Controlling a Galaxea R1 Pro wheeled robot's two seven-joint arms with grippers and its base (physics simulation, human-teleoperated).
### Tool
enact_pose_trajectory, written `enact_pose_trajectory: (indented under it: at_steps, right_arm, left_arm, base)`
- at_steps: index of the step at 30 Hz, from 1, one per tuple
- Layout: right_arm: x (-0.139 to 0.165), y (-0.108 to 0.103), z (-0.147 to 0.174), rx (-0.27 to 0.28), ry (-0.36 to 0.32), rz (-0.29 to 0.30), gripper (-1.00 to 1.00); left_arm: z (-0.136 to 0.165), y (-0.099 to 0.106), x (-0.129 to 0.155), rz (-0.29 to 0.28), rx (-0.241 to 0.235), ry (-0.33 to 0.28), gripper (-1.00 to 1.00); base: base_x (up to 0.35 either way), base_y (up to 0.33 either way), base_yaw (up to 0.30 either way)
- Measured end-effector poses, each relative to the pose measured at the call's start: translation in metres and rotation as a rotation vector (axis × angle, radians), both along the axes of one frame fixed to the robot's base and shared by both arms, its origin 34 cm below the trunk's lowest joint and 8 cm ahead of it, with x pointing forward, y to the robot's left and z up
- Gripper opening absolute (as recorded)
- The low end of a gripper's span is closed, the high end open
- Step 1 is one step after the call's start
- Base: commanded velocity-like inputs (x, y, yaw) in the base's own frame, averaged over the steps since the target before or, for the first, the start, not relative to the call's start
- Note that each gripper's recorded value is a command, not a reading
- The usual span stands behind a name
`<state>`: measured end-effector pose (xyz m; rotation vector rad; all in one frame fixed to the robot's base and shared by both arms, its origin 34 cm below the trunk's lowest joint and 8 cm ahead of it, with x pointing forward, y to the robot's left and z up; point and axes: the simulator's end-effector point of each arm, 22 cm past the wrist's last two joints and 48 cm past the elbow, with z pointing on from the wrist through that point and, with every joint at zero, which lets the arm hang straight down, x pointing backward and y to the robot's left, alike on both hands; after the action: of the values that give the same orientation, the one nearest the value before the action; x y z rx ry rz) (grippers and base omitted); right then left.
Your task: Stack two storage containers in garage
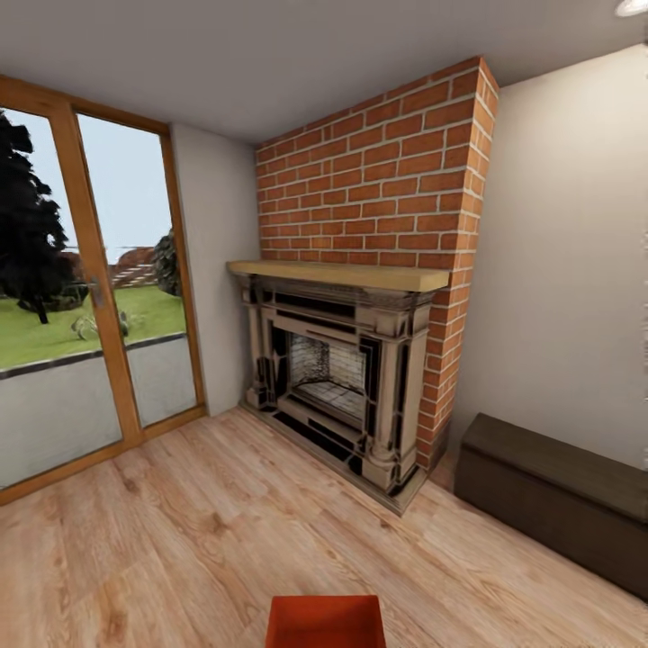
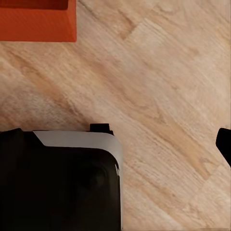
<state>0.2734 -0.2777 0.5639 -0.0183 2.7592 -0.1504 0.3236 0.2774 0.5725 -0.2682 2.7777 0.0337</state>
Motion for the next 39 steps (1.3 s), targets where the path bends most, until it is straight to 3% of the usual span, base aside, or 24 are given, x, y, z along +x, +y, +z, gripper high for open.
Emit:
enact_pose_trajectory:
  at_steps: [9, 39]
  right_arm:
    - [0.0, 0.0, 0.0, 0.001, 0.0, -0.005, 1.0]
    - [-0.011, -0.001, -0.004, 0.007, 0.037, 0.009, 1.0]
  left_arm:
    - [0.0, 0.0, 0.0, 0.0, 0.0, 0.0, 1.0]
    - [-0.004, 0.004, -0.008, -0.013, 0.009, 0.023, 1.0]
  base:
    - [0.0, 0.0, -0.16]
    - [0.0, 0.0, 0.01]
